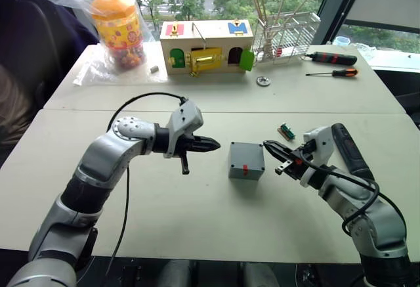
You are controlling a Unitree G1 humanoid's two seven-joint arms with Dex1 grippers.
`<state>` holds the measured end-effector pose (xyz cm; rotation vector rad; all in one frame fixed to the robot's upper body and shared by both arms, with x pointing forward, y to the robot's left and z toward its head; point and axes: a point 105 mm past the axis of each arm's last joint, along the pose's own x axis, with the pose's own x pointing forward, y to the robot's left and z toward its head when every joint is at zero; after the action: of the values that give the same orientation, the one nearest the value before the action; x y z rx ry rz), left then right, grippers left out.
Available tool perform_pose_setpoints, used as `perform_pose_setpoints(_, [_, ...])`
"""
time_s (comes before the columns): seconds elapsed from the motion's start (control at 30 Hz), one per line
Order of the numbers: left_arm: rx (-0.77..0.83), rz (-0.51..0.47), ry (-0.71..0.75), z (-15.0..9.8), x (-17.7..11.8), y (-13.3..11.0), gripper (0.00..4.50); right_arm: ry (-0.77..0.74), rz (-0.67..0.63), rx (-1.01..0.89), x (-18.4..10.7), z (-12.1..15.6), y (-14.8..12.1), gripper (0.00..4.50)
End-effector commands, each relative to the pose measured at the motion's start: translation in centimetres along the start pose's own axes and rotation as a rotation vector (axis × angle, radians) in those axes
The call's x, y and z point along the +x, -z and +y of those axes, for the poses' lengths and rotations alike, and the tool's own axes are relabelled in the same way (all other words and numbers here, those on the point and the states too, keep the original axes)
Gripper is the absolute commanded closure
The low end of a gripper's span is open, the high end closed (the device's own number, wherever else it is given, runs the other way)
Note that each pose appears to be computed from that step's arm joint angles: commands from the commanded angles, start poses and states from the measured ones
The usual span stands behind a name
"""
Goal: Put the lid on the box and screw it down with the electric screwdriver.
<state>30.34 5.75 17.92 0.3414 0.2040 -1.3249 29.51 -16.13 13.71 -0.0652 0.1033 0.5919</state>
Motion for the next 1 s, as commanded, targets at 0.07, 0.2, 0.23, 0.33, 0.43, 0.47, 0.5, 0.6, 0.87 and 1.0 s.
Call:
perform_pose_setpoints(0.07, [0.029, -0.022, 0.009, -0.3, -0.1, -0.8, 4.5, -0.03, -0.028, -0.021, 0.2, 0.8, -0.8, 4.45])
perform_pose_setpoints(0.2, [0.027, -0.023, 0.007, -0.3, -0.1, -0.8, 4.5, -0.032, -0.022, -0.023, 0.4, 0.7, -0.7, 4.45])
perform_pose_setpoints(0.23, [0.027, -0.022, 0.006, -0.3, -0.1, -0.8, 4.5, -0.033, -0.017, -0.026, 0.5, 0.7, -0.6, 4.45])
perform_pose_setpoints(0.33, [0.026, -0.022, 0.004, -0.3, -0.1, -0.8, 4.5, -0.034, -0.008, -0.031, 0.6, 0.6, -0.4, 4.45])
perform_pose_setpoints(0.43, [0.025, -0.023, 0.001, -0.2, -0.1, -0.7, 4.5, -0.037, 0.001, -0.032, 0.6, 0.6, -0.4, 4.45])
perform_pose_setpoints(0.47, [0.024, -0.024, 0.0, -0.2, -0.1, -0.7, 4.5, -0.038, 0.005, -0.033, 0.6, 0.6, -0.3, 4.45])
perform_pose_setpoints(0.5, [0.023, -0.025, 0.0, -0.2, -0.1, -0.7, 4.5, -0.037, 0.008, -0.036, 0.6, 0.5, -0.3, 4.45])
perform_pose_setpoints(0.6, [0.023, -0.028, 0.001, -0.3, 0.0, -0.7, 4.5, -0.025, 0.006, -0.042, 0.7, 0.3, -0.5, 3.59])
perform_pose_setpoints(0.87, [0.02, -0.041, 0.002, -0.2, 0.2, -0.9, 4.5, 0.081, -0.06, 0.0, 0.5, -1.1, -2.2, 1.6])
perform_pose_setpoints(1.0, [0.012, -0.058, 0.001, 0.0, 0.3, -1.1, 4.5, 0.198, -0.127, 0.053, -0.3, -2.6, -4.7, 1.6])
